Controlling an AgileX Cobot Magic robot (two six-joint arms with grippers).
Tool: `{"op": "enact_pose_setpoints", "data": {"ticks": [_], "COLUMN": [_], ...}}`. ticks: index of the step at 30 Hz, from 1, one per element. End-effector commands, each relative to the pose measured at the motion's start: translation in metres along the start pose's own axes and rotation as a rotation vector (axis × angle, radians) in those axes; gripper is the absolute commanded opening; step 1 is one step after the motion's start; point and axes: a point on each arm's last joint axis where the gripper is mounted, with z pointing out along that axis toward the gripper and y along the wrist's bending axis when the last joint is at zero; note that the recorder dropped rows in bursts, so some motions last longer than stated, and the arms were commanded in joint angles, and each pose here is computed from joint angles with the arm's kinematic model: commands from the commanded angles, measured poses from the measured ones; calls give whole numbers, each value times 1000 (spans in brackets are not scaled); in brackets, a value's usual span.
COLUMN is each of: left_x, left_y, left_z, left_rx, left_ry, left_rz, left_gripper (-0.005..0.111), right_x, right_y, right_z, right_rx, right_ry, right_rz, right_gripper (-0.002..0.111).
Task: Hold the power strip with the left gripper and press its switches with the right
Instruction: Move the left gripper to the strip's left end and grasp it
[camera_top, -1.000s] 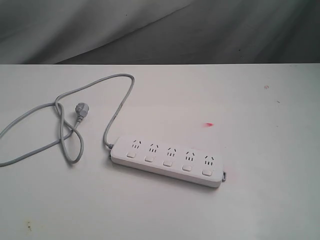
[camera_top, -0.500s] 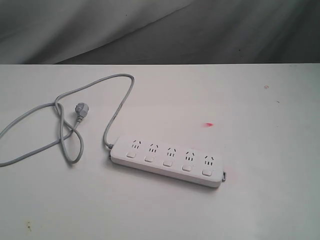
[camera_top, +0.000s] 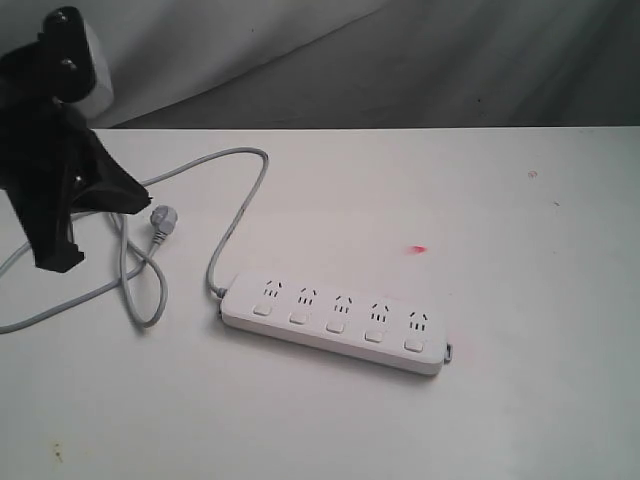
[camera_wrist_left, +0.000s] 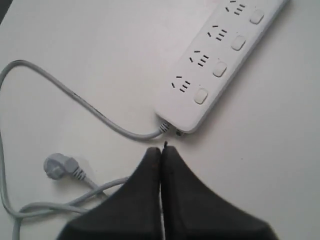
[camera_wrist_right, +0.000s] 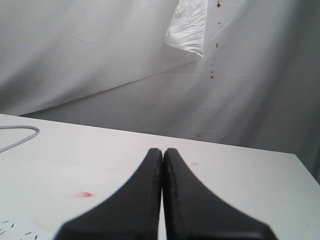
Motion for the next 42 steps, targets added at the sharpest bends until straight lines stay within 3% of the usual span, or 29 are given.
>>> {"op": "enact_pose_setpoints", "data": {"ticks": [1, 4, 6, 14, 17, 20, 23, 26, 32, 42], "left_x": [-3, 2, 5, 18, 18, 14, 12, 10, 11, 11], "left_y": [15, 21, 22, 24, 24, 24, 27, 29, 30, 42], "left_z": [28, 50, 63, 98, 101, 102, 102, 103, 107, 130], "left_rx": [26, 53, 80, 162, 166, 156, 115, 82, 79, 312], "left_ry": [-25, -42, -50, -47, -64, -110, -125, -117, -110, -55], "left_rz": [131, 277, 309, 313, 347, 405, 395, 399, 401, 393], "left_gripper": [0, 0, 0, 9, 23, 48, 70, 83, 85, 84], "right_x": [1, 1, 1, 1, 1, 1, 1, 1, 1, 1], "right_y": [0, 0, 0, 0, 0, 0, 0, 0, 0, 0], "right_z": [0, 0, 0, 0, 0, 0, 0, 0, 0, 0], "right_rx": [7, 7, 7, 7, 7, 7, 7, 7, 7, 7], "right_ry": [-1, -1, -1, -1, -1, -1, -1, -1, -1, -3], "right_rz": [10, 10, 10, 12, 12, 12, 12, 10, 10, 12], "right_gripper": [0, 0, 0, 0, 0, 0, 0, 0, 0, 0]}}
